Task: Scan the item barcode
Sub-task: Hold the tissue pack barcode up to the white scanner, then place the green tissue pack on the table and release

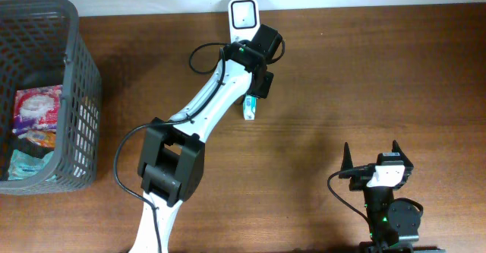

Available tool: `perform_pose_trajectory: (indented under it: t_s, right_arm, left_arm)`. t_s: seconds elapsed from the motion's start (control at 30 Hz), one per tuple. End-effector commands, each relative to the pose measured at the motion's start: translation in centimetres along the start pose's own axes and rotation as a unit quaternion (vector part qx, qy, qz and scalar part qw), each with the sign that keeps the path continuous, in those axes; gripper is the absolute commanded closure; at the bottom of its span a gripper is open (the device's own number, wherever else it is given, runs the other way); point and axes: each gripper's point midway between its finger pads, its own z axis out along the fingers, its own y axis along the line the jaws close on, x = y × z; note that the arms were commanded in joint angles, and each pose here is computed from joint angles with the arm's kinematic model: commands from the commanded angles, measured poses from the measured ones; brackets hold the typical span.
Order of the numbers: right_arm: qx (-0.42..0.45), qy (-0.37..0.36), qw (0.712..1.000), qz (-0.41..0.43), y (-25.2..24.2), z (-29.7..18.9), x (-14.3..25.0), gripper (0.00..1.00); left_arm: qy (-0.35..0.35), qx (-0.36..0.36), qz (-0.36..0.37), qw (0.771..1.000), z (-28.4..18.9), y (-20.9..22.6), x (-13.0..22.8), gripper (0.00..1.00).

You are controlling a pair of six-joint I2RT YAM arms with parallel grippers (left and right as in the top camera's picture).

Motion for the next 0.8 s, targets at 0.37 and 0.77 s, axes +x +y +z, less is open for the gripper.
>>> perform_pose_trajectory:
  t_s: [0.37,0.77]
  right_arm:
    - [0.007,0.002,1.000,-0.002,-0.2,0.0,0.3,0.01]
    - [0.007,0.002,1.000,-0.002,-0.2,0.0,0.3,0.02]
  left_arm:
    - [0.017,0.004,-0.030,0.999,-0.7,1.3,0.4,0.58]
    - [0.100,0.126,-0.086,0.983,0.1,1.2,3.5,0.70]
